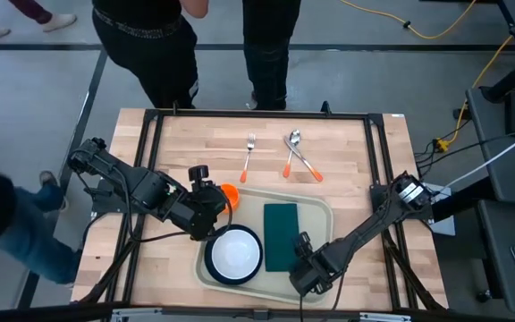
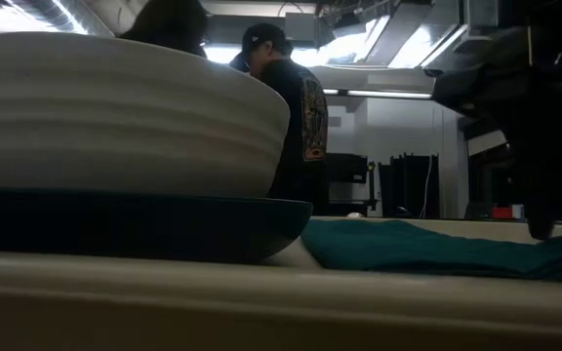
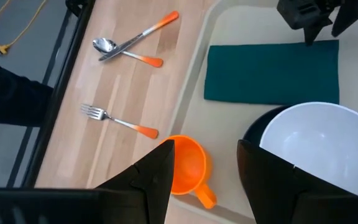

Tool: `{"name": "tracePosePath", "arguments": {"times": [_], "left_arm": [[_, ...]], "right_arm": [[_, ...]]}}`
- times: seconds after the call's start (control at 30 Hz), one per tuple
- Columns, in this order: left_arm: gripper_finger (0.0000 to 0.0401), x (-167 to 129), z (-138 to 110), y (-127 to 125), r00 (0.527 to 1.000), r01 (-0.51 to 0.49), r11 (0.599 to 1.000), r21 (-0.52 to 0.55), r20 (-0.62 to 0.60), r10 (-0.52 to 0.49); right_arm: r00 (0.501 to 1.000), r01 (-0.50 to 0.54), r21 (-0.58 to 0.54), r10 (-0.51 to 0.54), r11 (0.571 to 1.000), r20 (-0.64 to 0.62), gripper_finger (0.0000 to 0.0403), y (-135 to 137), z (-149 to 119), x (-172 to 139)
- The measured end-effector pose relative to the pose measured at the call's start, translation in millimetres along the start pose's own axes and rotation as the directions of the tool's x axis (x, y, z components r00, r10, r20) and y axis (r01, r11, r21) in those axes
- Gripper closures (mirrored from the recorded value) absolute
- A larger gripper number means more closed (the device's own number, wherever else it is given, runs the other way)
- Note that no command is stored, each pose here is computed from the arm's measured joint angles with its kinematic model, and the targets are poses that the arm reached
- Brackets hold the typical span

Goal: Set up tray
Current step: Put the dark green napkin on the right of the brown tray

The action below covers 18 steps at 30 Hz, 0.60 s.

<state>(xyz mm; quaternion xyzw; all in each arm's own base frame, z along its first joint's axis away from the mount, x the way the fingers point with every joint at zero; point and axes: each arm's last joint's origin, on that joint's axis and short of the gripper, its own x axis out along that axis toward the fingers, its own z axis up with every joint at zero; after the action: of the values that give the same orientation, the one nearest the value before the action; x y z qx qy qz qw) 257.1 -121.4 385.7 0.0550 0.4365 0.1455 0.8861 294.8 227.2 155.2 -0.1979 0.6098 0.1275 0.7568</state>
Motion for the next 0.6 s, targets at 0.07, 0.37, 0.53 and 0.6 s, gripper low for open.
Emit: {"name": "tracePosePath", "arguments": {"times": [0.07,0.37,0.53,0.6], "left_arm": [[0.0232,0.0,0.1,0.0,1.0,0.0,1.0,-0.002,0.001,0.0],[0.0232,0.0,0.2,-0.1,1.0,0.001,1.0,-0.008,0.002,-0.001],[0.0232,0.0,0.2,-0.1,1.0,0.001,1.0,-0.008,0.002,-0.001],[0.0232,0.0,0.2,-0.1,1.0,0.001,1.0,-0.008,0.002,-0.001]], "right_arm": [[1.0,0.006,-0.003,-0.006,1.0,0.005,0.0169,-2.1,0.9,0.4],[0.997,0.001,-0.021,0.0,1.0,0.071,0.0169,-2.4,8.9,-2.0],[0.997,-0.004,-0.026,0.006,1.0,0.076,0.0169,-1.5,10.2,0.9],[0.997,-0.005,-0.028,0.007,1.0,0.077,0.0169,-1.3,10.6,2.3]]}}
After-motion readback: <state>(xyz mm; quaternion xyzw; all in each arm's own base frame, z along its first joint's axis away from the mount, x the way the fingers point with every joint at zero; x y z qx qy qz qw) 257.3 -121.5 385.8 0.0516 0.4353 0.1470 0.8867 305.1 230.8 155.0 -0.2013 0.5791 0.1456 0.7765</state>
